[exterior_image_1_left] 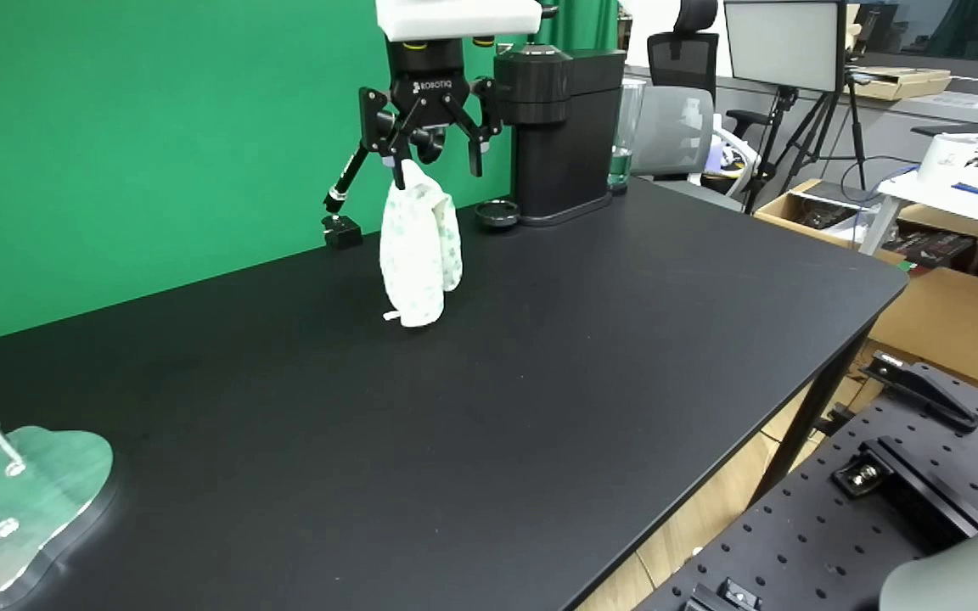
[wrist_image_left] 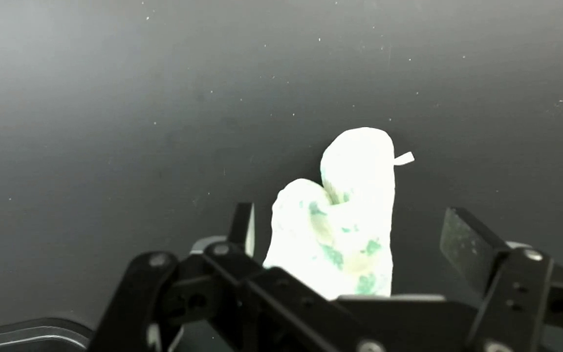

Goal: Remove the white cloth from the tripod stand

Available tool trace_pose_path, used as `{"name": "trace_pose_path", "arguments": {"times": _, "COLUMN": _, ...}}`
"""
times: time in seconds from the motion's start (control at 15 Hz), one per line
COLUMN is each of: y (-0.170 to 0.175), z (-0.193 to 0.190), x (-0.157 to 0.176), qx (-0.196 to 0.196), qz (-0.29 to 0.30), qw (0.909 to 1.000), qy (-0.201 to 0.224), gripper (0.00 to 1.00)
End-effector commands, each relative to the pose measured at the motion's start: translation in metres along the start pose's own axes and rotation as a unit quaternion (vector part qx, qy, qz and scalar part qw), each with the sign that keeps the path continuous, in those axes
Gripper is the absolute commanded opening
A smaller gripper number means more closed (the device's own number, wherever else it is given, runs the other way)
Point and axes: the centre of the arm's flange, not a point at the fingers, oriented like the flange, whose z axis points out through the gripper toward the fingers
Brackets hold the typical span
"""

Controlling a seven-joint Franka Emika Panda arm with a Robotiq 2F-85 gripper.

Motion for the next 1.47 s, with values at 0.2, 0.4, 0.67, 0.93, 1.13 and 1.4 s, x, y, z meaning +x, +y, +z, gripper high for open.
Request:
{"name": "trace_pose_path", "arguments": {"times": 0.2, "y": -0.01, "z": 0.006, "x": 0.015, "qx": 0.001, "qz": -0.007, "qw": 0.9999, "qy": -0.015, "gripper": 0.54}}
{"name": "trace_pose_path", "arguments": {"times": 0.4, "y": -0.011, "z": 0.008, "x": 0.015, "qx": 0.001, "qz": -0.008, "qw": 0.9997, "qy": -0.021, "gripper": 0.33}}
{"name": "trace_pose_path", "arguments": {"times": 0.67, "y": -0.009, "z": 0.009, "x": 0.013, "qx": 0.001, "qz": -0.007, "qw": 0.9996, "qy": -0.027, "gripper": 0.05}}
{"name": "trace_pose_path", "arguments": {"times": 0.93, "y": -0.007, "z": 0.008, "x": 0.007, "qx": 0.004, "qz": -0.004, "qw": 0.9994, "qy": -0.033, "gripper": 0.0}}
{"name": "trace_pose_path", "arguments": {"times": 1.13, "y": -0.008, "z": 0.001, "x": -0.004, "qx": 0.011, "qz": -0.001, "qw": 0.9995, "qy": -0.031, "gripper": 0.0}}
{"name": "trace_pose_path", "arguments": {"times": 1.4, "y": -0.019, "z": -0.015, "x": -0.034, "qx": 0.042, "qz": -0.005, "qw": 0.9985, "qy": -0.035, "gripper": 0.0}}
